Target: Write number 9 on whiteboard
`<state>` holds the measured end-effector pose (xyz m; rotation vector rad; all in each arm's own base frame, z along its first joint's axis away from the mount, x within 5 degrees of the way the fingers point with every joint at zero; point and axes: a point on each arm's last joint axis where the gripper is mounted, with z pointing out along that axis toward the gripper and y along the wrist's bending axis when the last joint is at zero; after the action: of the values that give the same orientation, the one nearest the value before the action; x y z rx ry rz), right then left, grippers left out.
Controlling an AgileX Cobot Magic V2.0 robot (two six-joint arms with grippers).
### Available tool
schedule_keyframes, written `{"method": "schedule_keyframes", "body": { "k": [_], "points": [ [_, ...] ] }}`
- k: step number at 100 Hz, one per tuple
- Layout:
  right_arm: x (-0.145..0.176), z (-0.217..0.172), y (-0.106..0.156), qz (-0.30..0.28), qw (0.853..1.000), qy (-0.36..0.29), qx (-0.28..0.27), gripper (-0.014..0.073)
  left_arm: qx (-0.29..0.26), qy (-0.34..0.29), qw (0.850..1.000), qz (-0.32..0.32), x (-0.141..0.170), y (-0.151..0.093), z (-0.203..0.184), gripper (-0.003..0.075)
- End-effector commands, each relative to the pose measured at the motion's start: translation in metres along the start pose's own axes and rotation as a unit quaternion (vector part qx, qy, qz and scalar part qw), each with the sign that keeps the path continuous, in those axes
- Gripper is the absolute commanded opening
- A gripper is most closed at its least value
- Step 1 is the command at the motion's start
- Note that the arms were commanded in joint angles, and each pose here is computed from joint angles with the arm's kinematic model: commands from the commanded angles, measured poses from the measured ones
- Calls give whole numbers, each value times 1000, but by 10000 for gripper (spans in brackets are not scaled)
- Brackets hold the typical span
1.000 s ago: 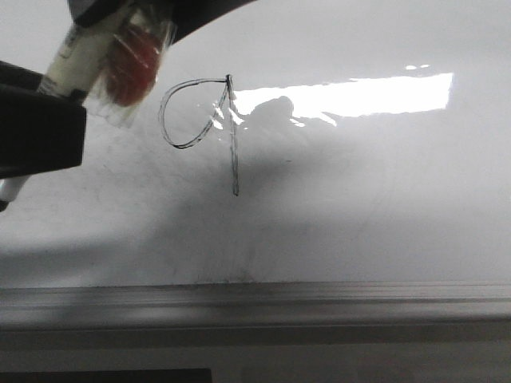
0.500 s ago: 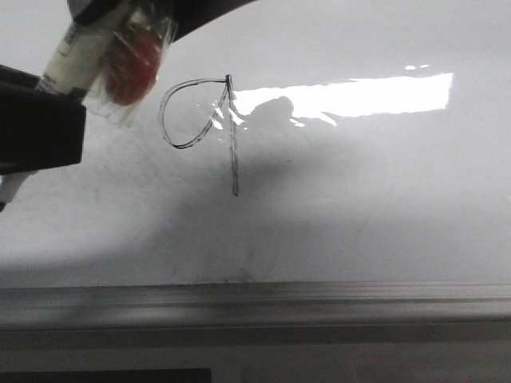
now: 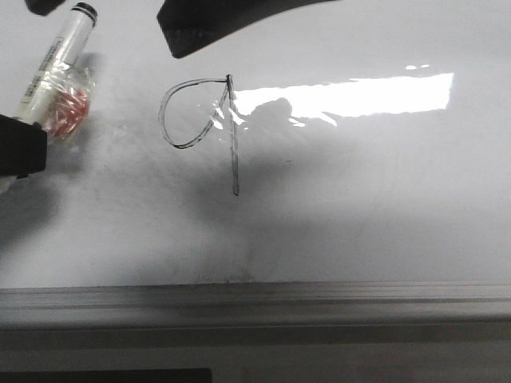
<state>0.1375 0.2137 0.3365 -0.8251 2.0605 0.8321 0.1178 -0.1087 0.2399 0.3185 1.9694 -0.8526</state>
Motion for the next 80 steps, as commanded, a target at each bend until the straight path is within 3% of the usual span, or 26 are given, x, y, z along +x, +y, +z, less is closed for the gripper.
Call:
{"method": "schedule_keyframes", "body": {
  "k": [1,38,71,80],
  "points": [
    [-16,-10,4,-15,999,-50,-3,364,18,-22,998,-60,-10,-6,1,-21],
    [-18,-10,4,-16,998,-60,-3,363,9,23,995,-93,2,-2,24,-21],
    [-18,-10,4,-16,998,-60,-3,363,27,23,995,-93,3,-4,28,-20],
    [-18,-10,4,-16,998,-60,-3,363,27,23,995,-93,3,-4,28,12]
  ]
}}
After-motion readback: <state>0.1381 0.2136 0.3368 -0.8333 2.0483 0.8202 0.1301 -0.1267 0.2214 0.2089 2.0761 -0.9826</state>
